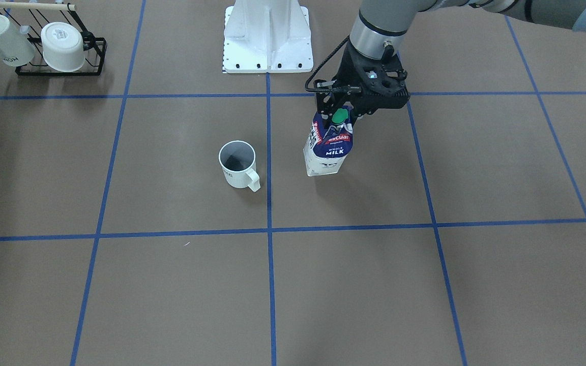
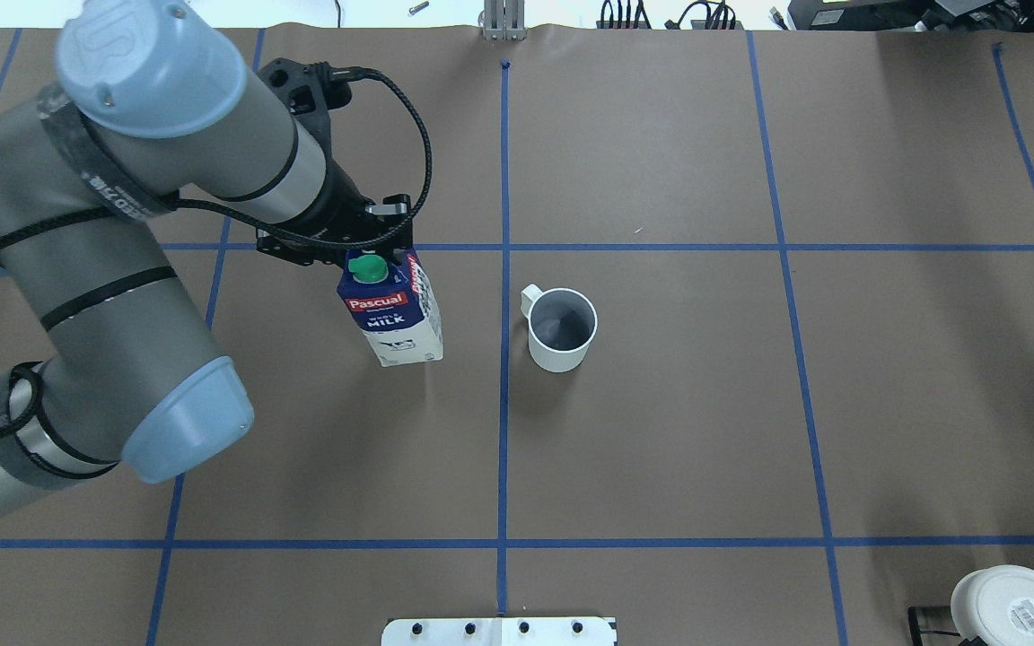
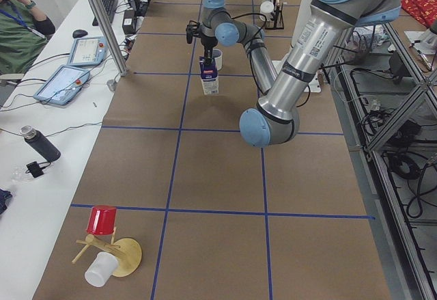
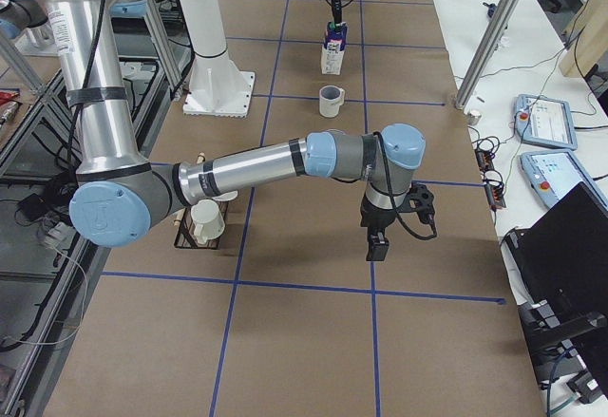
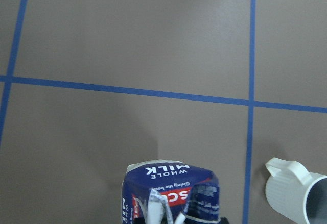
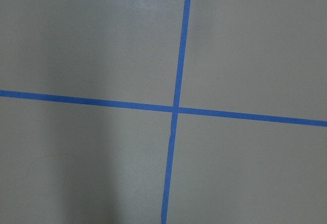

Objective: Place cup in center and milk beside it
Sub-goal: 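Carry the milk carton with the left gripper beside the mug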

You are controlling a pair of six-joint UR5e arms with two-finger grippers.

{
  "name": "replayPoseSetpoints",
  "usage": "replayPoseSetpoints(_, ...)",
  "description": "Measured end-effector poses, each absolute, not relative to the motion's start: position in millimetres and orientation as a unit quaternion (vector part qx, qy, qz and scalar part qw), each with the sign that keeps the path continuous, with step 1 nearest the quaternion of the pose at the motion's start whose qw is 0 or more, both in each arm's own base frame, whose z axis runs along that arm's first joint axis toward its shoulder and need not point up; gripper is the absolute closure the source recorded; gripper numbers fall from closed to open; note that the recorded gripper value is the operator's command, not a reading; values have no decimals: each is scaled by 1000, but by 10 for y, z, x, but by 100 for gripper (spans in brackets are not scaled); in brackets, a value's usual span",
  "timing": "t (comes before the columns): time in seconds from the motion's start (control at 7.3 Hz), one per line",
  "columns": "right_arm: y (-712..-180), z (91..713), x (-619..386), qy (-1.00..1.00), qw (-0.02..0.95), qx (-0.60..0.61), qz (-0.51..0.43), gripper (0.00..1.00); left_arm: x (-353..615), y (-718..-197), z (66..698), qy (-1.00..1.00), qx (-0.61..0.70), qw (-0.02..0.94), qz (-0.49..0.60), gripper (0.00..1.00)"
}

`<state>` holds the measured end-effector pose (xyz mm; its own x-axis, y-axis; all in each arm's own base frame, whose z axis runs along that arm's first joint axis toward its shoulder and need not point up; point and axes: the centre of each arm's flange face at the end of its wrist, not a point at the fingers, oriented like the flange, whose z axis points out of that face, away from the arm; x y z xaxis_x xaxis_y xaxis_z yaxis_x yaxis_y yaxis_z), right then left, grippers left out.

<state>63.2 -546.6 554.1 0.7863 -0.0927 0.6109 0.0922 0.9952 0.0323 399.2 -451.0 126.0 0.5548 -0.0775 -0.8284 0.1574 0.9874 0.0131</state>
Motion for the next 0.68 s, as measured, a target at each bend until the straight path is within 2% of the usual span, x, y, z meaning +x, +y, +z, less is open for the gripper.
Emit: replayPoseSetpoints(0.68, -5457, 5555, 633, -323, 945, -1, -48, 0, 4686, -4314, 921, 448, 46, 892, -43, 51)
